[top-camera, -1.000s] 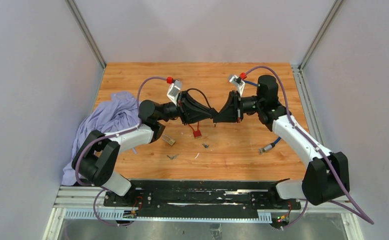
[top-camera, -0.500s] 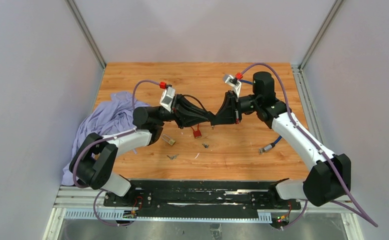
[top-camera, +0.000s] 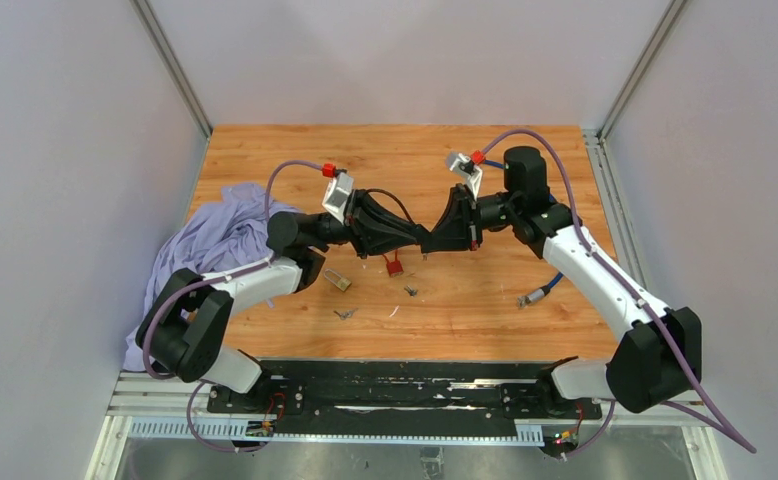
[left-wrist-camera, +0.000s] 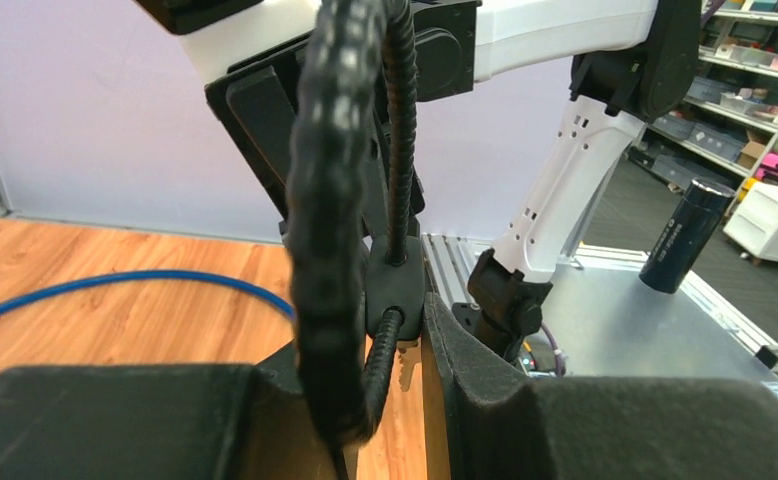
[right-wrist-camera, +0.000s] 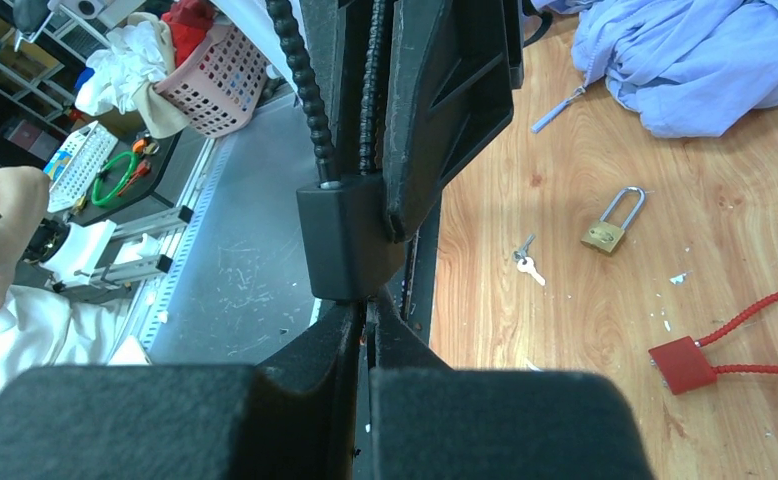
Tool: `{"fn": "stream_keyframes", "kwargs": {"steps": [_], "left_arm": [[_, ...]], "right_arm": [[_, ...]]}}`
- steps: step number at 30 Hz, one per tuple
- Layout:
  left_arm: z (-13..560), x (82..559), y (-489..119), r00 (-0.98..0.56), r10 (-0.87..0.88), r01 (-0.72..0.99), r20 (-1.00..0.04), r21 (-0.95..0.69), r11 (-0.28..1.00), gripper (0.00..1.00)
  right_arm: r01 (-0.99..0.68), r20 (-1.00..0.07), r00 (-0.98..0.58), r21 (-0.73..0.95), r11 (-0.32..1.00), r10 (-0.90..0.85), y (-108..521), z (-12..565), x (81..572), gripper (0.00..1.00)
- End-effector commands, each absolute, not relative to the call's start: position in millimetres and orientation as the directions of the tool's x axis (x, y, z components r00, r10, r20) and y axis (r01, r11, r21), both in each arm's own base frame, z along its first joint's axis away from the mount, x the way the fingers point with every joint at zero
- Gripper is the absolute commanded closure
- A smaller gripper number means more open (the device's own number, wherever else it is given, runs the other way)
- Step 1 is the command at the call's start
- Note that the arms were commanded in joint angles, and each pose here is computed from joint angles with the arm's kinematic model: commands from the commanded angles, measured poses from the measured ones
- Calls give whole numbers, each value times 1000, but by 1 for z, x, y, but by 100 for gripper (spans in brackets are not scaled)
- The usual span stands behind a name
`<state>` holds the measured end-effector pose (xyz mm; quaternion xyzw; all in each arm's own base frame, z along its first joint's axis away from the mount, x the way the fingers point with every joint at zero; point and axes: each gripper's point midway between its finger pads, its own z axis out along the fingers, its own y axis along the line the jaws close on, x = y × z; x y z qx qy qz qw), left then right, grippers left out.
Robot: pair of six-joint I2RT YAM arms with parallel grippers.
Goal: Lock with the key
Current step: Lock the lock.
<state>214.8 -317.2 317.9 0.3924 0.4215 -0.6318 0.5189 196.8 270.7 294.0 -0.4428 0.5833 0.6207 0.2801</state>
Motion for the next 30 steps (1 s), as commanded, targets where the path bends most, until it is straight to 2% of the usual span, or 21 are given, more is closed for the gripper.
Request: {"fn": "stream_keyframes", "kwargs": {"steps": [1,6,12,21,26,30], "left_arm": [[348,257,-302,-104,-454,985,-885,-153,74,100],[353,259,-298,-94,-470,987,-878,-144,71,100],[353,262,-293,-94,-479,983,-873,-157,93,100],[349,261,-290,-54,-469,989,-881,-111,95,100],[354,261,-288,-44,-479,991,-877,-101,93,100],[356,263,-286,-45,-488,990,-872,-104,95,100]], "right_arm": [[-815,-856,-474,515,-264,-208,265,289,163,99],[-838,-864,-458,498,-224,-209,265,280,169,99],[-894,-887,-404,434,-107,-224,264,270,182,99],[-851,-877,-431,473,-227,-212,262,280,167,99],[-852,-873,-437,479,-211,-217,260,271,170,99],[-869,-868,-430,472,-146,-249,259,258,178,99]]}}
